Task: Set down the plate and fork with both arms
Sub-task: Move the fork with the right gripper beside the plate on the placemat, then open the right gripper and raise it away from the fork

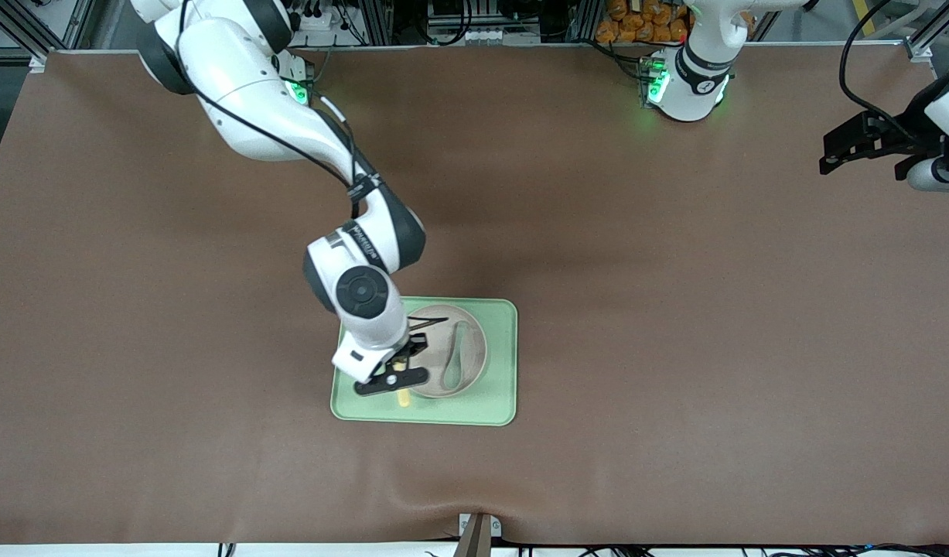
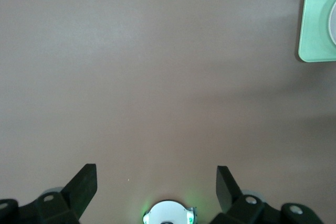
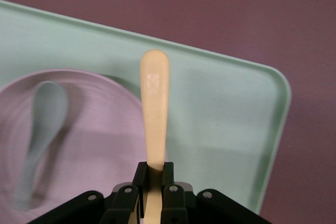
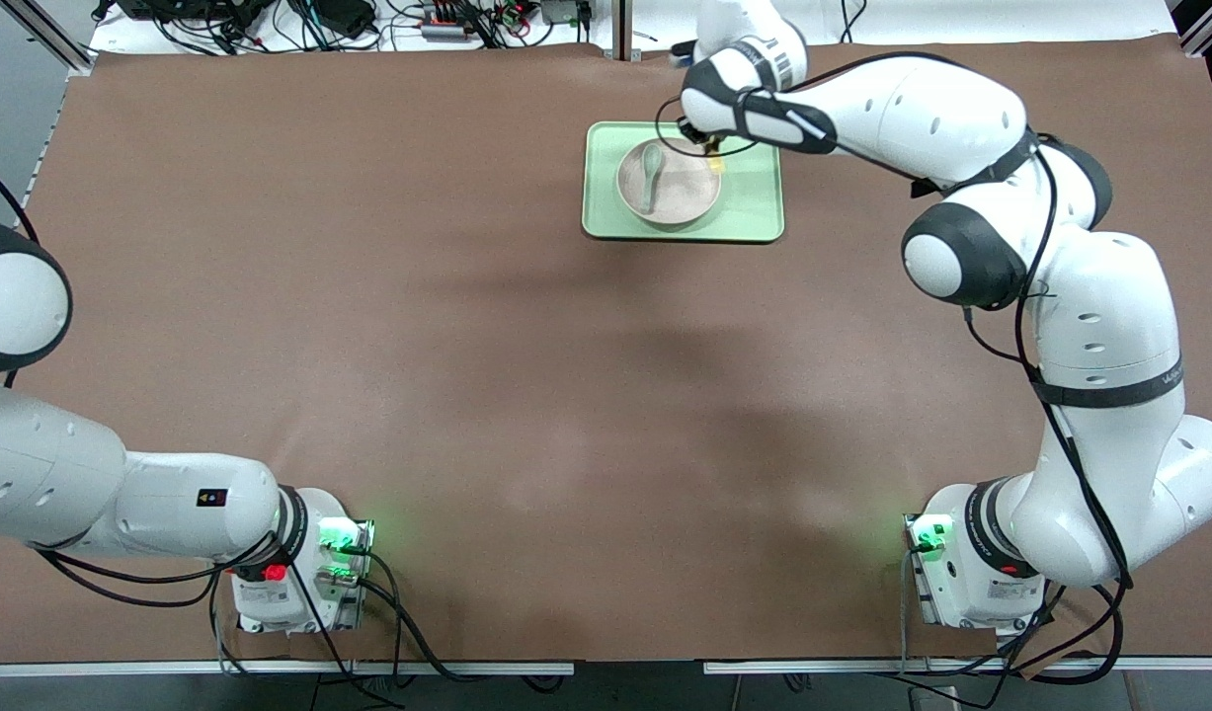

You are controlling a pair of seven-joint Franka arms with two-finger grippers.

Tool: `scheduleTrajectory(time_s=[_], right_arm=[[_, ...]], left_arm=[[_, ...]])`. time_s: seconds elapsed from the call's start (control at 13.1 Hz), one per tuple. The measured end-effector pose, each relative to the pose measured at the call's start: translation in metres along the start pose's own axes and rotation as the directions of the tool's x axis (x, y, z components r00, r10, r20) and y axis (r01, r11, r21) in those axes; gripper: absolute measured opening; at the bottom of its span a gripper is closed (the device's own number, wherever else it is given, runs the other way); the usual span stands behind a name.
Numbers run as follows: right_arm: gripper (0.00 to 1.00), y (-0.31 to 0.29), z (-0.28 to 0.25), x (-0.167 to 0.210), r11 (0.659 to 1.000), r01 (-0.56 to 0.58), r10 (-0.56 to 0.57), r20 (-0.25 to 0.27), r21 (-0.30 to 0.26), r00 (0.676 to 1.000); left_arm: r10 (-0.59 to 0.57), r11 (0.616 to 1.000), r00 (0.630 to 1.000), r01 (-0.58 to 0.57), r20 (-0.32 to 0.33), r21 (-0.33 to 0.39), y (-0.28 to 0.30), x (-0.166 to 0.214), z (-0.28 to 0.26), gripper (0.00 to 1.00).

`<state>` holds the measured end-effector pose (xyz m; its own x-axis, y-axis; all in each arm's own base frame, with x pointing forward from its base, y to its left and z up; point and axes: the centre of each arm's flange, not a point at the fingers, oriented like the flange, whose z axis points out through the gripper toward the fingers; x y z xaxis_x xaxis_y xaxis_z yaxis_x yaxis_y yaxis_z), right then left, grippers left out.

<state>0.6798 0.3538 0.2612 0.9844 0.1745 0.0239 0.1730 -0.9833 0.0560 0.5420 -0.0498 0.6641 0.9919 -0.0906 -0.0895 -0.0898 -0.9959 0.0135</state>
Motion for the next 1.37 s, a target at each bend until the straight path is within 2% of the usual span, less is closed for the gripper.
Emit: scheduleTrajectory(time_s=[0.38, 0.84, 0.99, 1.07, 1.37], right_arm=[[0.15, 0.040, 0.023, -0.002, 0.998, -0.070, 0.070, 0.069, -0.001, 0.995], [0.15, 0.034, 0.062, -0.018, 0.992, -0.127, 0.126, 0.065, 0.008, 0.990], [0.15, 0.035, 0.063, -0.019, 0.990, -0.139, 0.138, 0.065, 0.007, 0.988], [0.21, 0.035, 0.063, -0.019, 0.989, -0.148, 0.147, 0.065, 0.007, 0.987], [0.64, 0.037, 0.058, -0.018, 0.987, -0.162, 0.161, 0.061, 0.007, 0.985]], left_arm=[[-0.059, 0.998, 0.998, 0.059, -0.014, -0.003, -0.032, -0.002, -0.004, 1.00], [-0.092, 0.996, 0.995, 0.092, -0.035, -0.005, -0.049, -0.011, -0.015, 1.00], [-0.131, 0.991, 0.991, 0.131, -0.036, -0.009, -0.070, -0.014, -0.015, 1.00], [-0.142, 0.990, 0.989, 0.142, -0.036, -0.011, -0.077, -0.015, -0.015, 1.00], [-0.117, 0.993, 0.992, 0.117, -0.047, -0.008, -0.062, -0.020, -0.023, 1.00]])
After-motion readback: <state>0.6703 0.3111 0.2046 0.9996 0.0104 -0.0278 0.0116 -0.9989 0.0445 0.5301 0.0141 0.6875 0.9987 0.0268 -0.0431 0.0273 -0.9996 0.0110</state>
